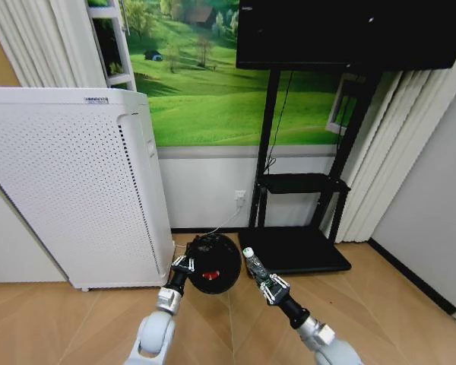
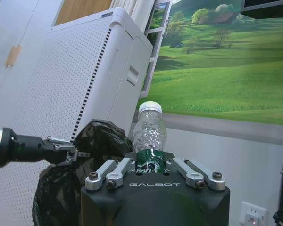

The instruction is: Pick up the trash bin and place the garbage on the floor into it.

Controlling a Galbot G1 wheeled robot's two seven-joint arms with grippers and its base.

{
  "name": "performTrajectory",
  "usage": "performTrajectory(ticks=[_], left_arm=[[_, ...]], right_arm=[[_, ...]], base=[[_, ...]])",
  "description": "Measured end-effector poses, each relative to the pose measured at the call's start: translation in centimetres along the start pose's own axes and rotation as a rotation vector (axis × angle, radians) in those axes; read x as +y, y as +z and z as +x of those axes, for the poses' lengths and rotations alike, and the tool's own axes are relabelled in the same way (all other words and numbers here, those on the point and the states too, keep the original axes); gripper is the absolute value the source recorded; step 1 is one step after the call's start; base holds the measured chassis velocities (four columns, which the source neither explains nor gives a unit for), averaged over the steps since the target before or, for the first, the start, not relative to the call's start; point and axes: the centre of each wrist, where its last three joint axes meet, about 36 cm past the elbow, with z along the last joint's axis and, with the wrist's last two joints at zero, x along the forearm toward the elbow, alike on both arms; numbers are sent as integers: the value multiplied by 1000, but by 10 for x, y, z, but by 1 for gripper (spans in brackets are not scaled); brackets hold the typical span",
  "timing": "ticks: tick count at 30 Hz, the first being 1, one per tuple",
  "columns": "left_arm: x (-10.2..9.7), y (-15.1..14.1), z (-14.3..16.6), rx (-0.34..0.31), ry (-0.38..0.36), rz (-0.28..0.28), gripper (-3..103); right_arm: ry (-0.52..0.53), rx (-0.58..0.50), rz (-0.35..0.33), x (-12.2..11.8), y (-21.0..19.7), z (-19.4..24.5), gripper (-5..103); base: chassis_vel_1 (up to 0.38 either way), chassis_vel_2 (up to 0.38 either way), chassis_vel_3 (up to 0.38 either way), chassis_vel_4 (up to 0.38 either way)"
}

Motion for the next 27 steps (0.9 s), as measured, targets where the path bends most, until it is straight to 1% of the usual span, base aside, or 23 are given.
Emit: performTrajectory(ticks=[4,6,7,10,14,17,18,20,27], left_arm=[[-6,3,-7,2,11,8,7],[-13,6,-15,6,23,18,7],[-13,6,-15,6,23,18,7],[-22,14,-23,22,34,25,7],[-26,18,-25,33,39,23,7],[-38,25,-27,47,53,21,7],[-38,25,-27,47,53,21,7],[-46,26,-29,48,61,25,7],[-51,27,-29,46,71,25,7]], right_arm=[[-6,-2,-22,4,3,-7,24],[-10,-7,-49,8,6,-16,24],[-10,-7,-49,8,6,-16,24],[-16,-15,-66,11,11,-27,24],[-20,-18,-75,15,15,-32,24],[-24,-16,-91,22,24,-40,24],[-24,-16,-91,22,24,-40,24],[-29,-9,-98,26,32,-44,24],[-24,1,-108,32,52,-54,24]], base=[[0,0,0,0],[0,0,0,0],[0,0,0,0],[0,0,0,0],[0,0,0,0],[0,0,0,0],[0,0,0,0],[0,0,0,0],[0,0,0,0]])
